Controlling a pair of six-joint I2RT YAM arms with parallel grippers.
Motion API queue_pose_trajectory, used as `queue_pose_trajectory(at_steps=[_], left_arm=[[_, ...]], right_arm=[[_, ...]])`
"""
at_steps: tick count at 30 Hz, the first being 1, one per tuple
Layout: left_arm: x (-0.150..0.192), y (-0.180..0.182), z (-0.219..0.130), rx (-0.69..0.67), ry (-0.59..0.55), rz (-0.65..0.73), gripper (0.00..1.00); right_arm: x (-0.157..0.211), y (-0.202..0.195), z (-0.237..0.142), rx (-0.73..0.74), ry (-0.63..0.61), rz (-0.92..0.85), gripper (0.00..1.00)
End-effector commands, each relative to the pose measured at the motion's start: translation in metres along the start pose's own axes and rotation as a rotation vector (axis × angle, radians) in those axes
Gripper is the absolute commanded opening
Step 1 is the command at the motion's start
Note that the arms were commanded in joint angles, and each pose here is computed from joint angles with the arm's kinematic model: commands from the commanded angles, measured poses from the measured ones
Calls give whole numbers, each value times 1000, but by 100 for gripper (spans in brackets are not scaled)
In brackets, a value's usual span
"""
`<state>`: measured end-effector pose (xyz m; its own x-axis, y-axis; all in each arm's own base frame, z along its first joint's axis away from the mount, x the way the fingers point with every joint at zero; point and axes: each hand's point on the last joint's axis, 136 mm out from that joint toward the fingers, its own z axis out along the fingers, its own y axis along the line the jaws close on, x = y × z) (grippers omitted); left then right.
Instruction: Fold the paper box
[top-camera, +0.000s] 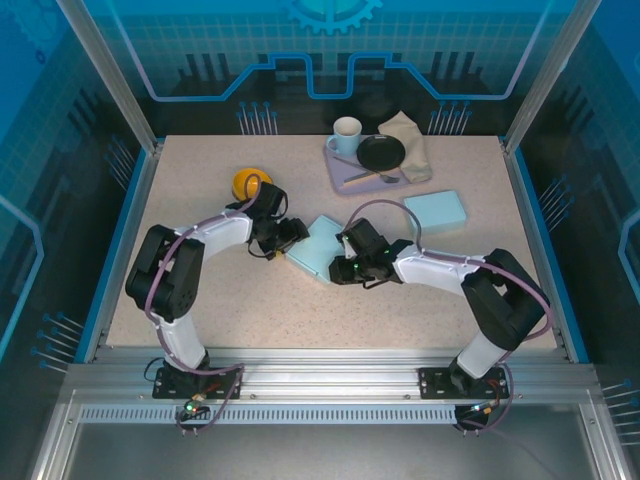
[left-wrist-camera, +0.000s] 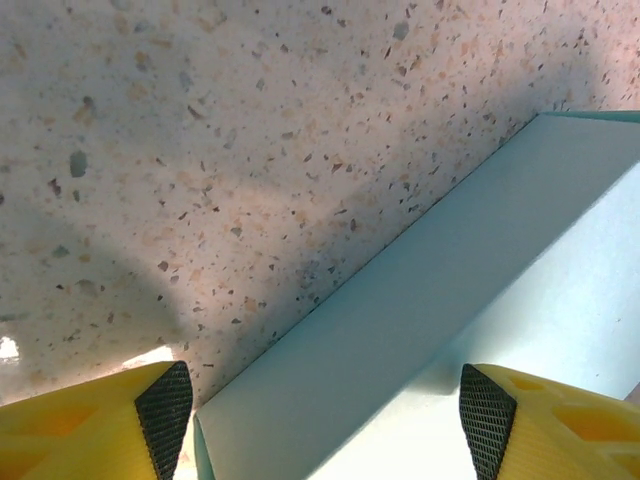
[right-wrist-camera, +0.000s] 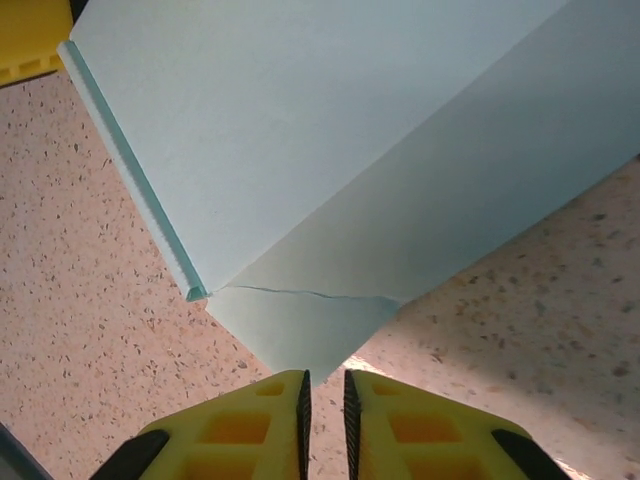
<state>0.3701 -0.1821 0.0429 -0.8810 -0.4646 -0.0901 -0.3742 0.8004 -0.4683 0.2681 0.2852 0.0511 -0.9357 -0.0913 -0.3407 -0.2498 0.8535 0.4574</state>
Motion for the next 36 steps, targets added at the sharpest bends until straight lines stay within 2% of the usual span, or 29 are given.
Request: queue_pose_trajectory(at_steps=[1, 11, 23, 30, 36], left_arm=[[-1, -9, 1, 10, 1, 30, 74], [9, -17, 4, 28, 15, 31, 74], [32, -14, 5, 24, 35, -2, 74], [63, -3, 11, 6, 96, -96, 74], [93, -4, 21, 31, 151, -151, 74]], right_arm=[[11, 6, 11, -22, 29, 41, 18], [28, -6, 14, 5, 46, 133, 16], [28, -4, 23, -8, 50, 165, 16], [21, 3, 27, -53, 16, 211, 16], [9, 24, 28, -125, -7, 176, 16]])
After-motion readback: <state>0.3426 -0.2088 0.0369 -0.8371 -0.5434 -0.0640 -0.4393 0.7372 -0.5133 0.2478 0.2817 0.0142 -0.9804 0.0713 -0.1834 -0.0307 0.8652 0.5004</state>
